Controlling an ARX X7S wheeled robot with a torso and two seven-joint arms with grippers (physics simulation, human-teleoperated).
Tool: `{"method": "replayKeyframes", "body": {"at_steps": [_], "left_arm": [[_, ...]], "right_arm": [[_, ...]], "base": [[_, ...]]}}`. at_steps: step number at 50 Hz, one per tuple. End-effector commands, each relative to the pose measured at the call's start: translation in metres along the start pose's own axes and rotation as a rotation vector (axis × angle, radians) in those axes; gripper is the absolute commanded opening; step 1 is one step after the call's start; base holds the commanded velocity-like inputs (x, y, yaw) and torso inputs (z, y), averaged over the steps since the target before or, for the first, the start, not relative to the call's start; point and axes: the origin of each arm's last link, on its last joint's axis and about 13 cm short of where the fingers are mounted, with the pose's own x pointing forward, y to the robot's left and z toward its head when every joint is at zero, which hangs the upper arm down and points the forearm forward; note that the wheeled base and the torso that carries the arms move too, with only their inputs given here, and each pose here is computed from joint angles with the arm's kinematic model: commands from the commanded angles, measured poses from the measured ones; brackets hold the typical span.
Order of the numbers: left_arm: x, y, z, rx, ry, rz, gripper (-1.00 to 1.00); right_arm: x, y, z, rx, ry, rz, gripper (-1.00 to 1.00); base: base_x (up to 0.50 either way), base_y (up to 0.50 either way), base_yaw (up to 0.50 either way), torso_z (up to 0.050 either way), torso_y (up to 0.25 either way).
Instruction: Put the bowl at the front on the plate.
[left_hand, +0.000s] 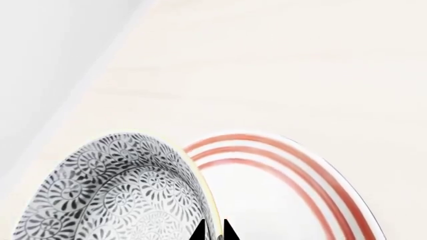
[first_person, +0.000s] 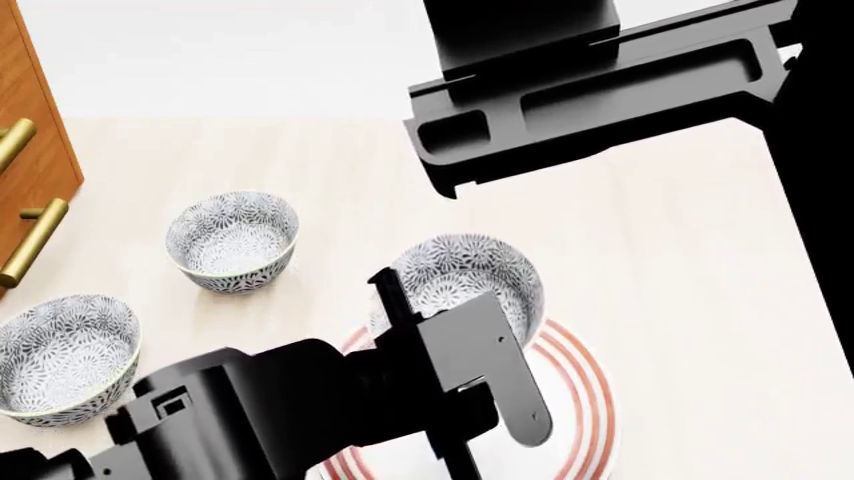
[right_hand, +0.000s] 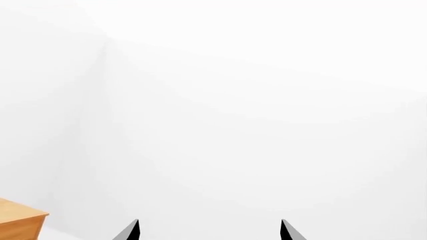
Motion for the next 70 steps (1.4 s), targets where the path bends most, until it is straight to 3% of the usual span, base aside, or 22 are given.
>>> {"method": "replayKeyframes", "body": {"at_steps": [1,70], "left_arm": [[0.001,-0.002,0.002,0.019,0.018,0.001,-1.0],[0.013,-0.016,-0.016,-0.049,0.045,-0.059,-1.0]], "right_arm": [[-0.001,0.0,0.0,0.002,-0.002,0.0,1.0],[-0.003,-0.001,-0.001,-0.002,0.0,-0.001,1.0]], "base": [[0.0,0.0,0.0,0.0,0.0],[0.0,0.0,0.0,0.0,0.0]]}}
